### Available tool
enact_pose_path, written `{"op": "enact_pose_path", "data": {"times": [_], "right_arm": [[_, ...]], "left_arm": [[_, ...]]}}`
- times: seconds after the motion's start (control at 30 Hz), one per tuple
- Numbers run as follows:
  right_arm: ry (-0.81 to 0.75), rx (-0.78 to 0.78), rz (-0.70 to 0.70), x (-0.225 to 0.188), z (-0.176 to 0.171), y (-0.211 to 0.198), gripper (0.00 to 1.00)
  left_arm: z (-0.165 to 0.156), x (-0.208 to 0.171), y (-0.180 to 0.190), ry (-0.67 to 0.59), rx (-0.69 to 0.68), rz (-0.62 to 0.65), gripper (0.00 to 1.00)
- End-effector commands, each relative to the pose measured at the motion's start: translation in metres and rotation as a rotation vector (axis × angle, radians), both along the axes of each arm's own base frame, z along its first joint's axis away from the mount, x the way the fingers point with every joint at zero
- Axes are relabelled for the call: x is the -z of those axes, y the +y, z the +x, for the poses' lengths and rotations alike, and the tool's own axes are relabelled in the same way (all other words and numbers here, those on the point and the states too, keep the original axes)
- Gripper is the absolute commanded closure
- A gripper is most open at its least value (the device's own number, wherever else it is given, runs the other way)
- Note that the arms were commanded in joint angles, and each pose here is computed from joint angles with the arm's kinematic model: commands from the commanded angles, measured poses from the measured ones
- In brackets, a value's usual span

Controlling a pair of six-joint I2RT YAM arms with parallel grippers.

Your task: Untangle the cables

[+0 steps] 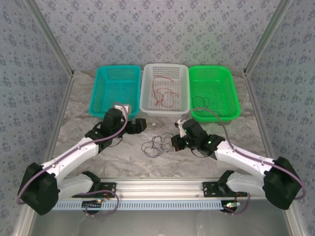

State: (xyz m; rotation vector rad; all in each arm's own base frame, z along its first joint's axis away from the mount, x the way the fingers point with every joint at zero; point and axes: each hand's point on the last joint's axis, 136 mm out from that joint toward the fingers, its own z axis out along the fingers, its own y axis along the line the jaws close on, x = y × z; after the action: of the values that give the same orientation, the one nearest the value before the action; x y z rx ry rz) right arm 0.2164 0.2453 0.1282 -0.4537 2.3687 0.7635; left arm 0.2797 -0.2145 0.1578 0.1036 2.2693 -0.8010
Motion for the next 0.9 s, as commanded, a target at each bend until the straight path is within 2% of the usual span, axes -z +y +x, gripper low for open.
{"op": "enact_pose_path", "data": {"times": [0.0,0.23,0.57,0.73,0.87], "right_arm": [[-0.099,0.027,0.074,-0.040,0.013,0.008,1.00],[-0.155,-0.016,0.093,-0.069,0.011,0.014,1.00],[-0.204,-0.010,0.136,-0.083,0.013,0.016,1.00],[-0.220,-0.006,0.145,-0.088,0.013,0.015,1.00],[-0.221,-0.022,0.158,-0.091,0.010,0.016,1.00]], "left_arm": [[0.002,-0.023,-0.017,-0.055,0.071,-0.088,0.05],[-0.012,-0.054,-0.045,-0.153,0.236,-0.215,0.05],[-0.040,-0.069,-0.092,-0.204,0.457,-0.239,0.08],[-0.046,-0.064,-0.100,-0.176,0.501,-0.243,0.13],[-0.044,-0.060,-0.104,-0.155,0.501,-0.237,0.22]]}}
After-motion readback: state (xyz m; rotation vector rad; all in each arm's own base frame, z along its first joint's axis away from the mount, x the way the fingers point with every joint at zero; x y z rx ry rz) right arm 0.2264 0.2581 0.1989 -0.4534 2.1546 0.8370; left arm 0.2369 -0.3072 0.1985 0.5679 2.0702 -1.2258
